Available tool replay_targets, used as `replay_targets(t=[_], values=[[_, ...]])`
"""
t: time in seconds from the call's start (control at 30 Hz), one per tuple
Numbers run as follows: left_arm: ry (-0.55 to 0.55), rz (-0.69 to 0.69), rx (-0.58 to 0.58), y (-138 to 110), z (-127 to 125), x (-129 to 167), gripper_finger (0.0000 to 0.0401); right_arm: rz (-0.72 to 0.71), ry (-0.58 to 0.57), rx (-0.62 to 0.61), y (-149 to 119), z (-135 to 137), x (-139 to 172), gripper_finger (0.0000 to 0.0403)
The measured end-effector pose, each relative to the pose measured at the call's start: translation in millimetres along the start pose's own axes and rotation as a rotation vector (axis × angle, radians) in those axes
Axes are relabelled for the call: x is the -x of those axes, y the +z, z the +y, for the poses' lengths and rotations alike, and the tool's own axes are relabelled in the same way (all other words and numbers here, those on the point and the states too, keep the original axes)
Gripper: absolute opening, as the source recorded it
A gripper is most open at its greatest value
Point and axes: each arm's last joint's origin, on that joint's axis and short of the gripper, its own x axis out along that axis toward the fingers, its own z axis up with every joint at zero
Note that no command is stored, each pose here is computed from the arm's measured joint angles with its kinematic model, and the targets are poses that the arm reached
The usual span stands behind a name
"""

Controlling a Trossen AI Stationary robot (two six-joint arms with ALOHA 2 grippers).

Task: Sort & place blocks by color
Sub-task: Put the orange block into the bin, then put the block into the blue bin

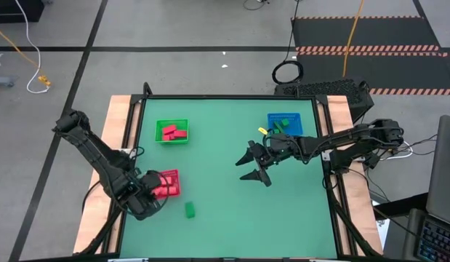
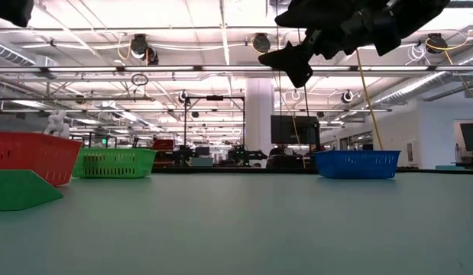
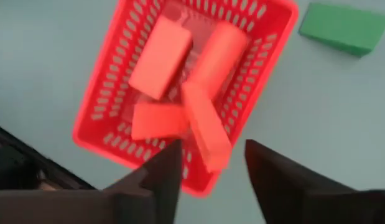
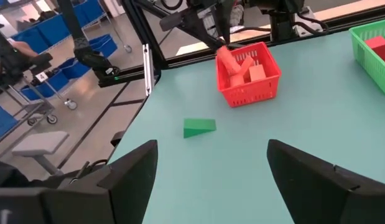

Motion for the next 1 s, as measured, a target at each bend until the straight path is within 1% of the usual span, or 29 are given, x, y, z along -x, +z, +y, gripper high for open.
replay_targets(t=[0.13,0.27,0.4,0.5,0.6,0.67,0.7,0.77,0.83,0.9,1.0], values=[[0.0,0.033,0.026,-1.0,0.3,0.0,0.0228,0.0,0.0,-0.021,0.0,0.0,0.0,0.0293],[0.001,0.032,0.03,2.1,0.7,-0.5,0.0261,0.0,0.0,-0.029,0.0,0.0,0.0,0.0293],[-0.026,-0.011,0.005,12.2,-1.3,-1.9,0.0267,0.0,0.0,-0.027,0.0,0.0,0.0,0.0293],[-0.106,-0.121,-0.074,24.8,-9.7,-2.2,0.0255,0.0,0.0,-0.024,-0.1,0.0,-0.1,0.0293],[-0.203,-0.265,-0.208,37.7,-21.9,0.4,0.0236,0.0,0.0,-0.004,-0.1,0.0,-0.1,0.0293],[-0.275,-0.327,-0.316,43.2,-32.3,1.8,0.0224,0.002,0.0,0.006,-0.3,-0.1,-0.1,0.0293],[-0.304,-0.356,-0.374,45.1,-37.7,1.8,0.0218,0.003,0.0,0.007,-0.3,-0.1,-0.1,0.0293],[-0.335,-0.411,-0.532,45.9,-48.3,0.3,0.0207,0.008,-0.002,0.005,-0.9,-0.3,0.0,0.0293],[-0.332,-0.453,-0.716,43.5,-57.8,-3.8,0.0199,0.008,-0.002,0.005,-0.9,-0.3,0.0,0.0293],[-0.291,-0.461,-0.885,39.5,-64.2,-12.0,0.0195,0.008,-0.002,0.005,-0.9,-0.3,0.0,0.0293],[-0.213,-0.438,-1.082,34.9,-68.9,-25.2,0.0195,0.014,-0.003,-0.003,-1.5,-0.2,-0.1,0.0293]])
